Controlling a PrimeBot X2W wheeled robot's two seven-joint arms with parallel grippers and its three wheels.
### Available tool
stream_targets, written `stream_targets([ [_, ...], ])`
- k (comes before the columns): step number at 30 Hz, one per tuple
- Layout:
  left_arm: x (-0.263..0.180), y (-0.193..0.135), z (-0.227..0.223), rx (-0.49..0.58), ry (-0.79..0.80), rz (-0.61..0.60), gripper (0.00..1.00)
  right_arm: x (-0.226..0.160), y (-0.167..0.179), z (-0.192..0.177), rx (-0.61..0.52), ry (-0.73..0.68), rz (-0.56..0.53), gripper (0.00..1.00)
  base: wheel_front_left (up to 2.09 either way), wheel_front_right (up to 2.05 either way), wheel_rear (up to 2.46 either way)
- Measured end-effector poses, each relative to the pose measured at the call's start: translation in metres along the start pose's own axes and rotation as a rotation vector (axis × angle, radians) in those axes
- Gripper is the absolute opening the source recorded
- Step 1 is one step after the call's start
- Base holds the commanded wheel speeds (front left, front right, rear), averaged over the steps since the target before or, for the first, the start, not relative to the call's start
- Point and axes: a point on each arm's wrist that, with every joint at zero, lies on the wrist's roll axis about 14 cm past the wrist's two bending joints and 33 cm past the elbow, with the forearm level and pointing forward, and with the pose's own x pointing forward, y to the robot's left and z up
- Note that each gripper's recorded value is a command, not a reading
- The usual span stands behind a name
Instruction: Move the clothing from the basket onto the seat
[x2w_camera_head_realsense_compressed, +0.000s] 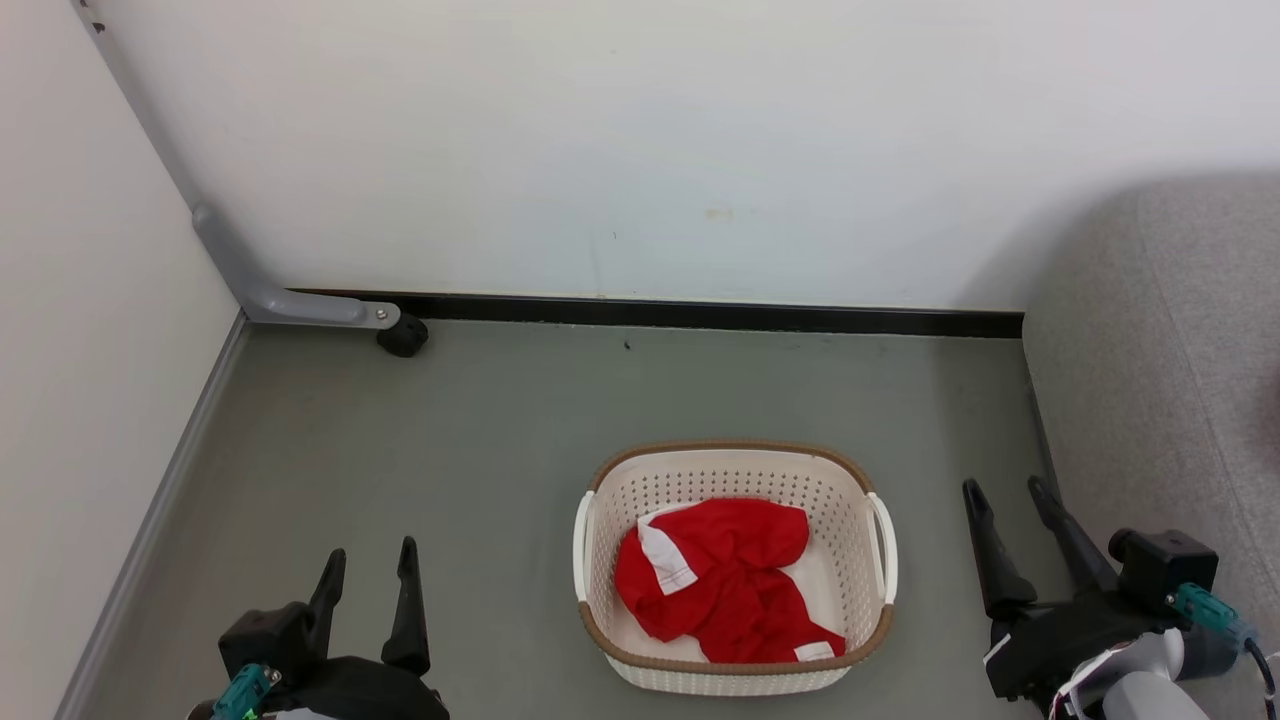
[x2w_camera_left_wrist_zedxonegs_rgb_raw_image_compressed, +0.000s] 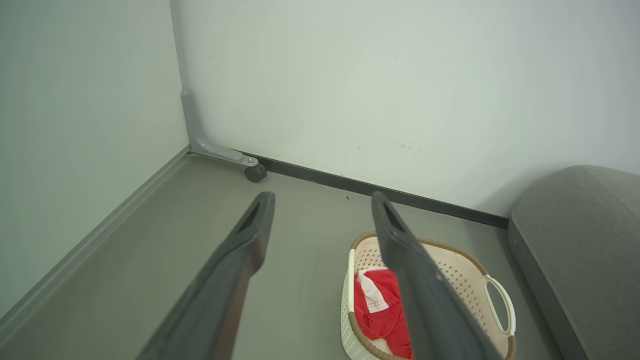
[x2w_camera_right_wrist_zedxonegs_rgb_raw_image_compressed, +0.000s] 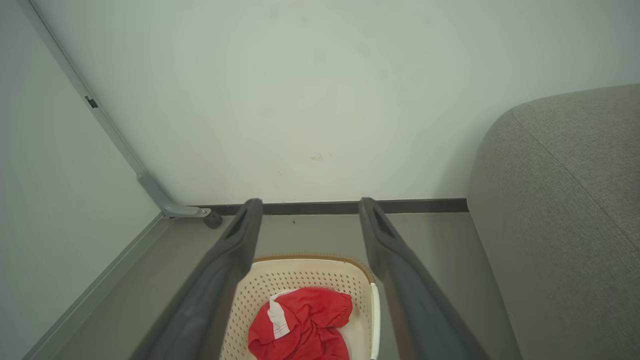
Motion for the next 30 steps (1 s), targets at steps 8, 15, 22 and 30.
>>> stream_targets([
  [8, -0.001, -0.004, -0.004, 0.001, 0.011, -0.010, 1.00, -0.015, -0.002, -0.005, 0.019, 0.002, -0.028, 1.00, 0.00, 0.00, 0.00],
  [15, 0.000, -0.011, -0.002, 0.005, 0.003, -0.028, 1.00, -0.023, -0.010, -0.002, 0.009, -0.012, -0.054, 1.00, 0.00, 0.00, 0.00],
  [22, 0.001, -0.014, -0.001, 0.005, -0.002, -0.038, 1.00, -0.024, -0.014, 0.004, -0.004, -0.029, -0.063, 1.00, 0.00, 0.00, 0.00],
  [30, 0.002, -0.017, -0.001, 0.004, -0.002, -0.050, 1.00, -0.025, -0.015, 0.006, -0.014, -0.037, -0.067, 1.00, 0.00, 0.00, 0.00],
])
